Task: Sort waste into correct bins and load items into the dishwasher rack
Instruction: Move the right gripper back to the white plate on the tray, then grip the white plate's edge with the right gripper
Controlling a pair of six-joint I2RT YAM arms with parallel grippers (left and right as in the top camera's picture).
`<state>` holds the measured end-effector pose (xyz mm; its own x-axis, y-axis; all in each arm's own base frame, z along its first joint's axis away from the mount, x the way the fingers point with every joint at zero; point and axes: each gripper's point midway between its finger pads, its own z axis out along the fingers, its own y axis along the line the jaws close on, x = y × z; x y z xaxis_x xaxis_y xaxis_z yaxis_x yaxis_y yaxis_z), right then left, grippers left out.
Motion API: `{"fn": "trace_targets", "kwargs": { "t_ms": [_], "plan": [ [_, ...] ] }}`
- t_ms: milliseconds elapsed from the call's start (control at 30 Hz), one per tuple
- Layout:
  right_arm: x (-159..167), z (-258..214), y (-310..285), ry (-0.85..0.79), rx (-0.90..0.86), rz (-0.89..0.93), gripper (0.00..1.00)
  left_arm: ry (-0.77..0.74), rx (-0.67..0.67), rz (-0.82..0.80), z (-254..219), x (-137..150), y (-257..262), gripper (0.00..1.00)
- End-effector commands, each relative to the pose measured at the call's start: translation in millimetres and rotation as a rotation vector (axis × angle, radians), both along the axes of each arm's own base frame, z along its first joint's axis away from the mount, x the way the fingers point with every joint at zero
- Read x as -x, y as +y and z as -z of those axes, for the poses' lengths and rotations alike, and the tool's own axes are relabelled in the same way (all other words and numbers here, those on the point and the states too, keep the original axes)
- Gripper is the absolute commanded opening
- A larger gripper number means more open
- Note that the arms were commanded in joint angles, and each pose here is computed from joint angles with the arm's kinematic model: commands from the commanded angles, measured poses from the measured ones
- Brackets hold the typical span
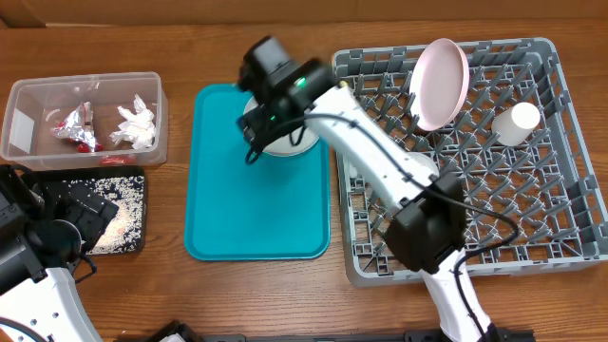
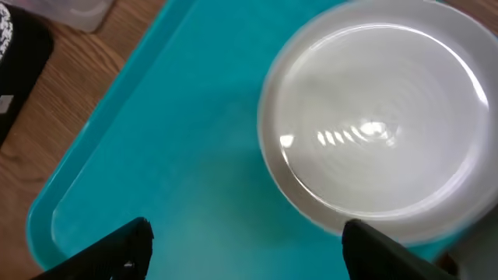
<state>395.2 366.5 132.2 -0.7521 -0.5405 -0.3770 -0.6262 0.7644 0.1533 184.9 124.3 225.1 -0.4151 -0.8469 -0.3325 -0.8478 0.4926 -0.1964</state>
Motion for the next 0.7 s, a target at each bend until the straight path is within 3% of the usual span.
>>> {"fn": "trace_targets", "kwargs": {
  "t_ms": [0,133,367,533,667],
  "plan": [
    [-3,37,-5,0.001,0.072,0.004,0.79,0.007,0.0,-0.024,2,2,3,1.0],
    [-6,53,-1,-0.005,0.058,0.019,0.73,0.007,0.0,-0.024,2,2,3,1.0],
    [-6,79,-2,0.0,0.054,0.04,0.74,0.007,0.0,-0.024,2,2,3,1.0],
    [-22,82,-27,-0.026,0.114,0.325,0.75,0.007,0.0,-0.024,2,2,3,1.0],
    [-16,80,-32,0.04,0.096,0.488,0.75,0.007,0.0,-0.024,2,2,3,1.0]
  ]
}}
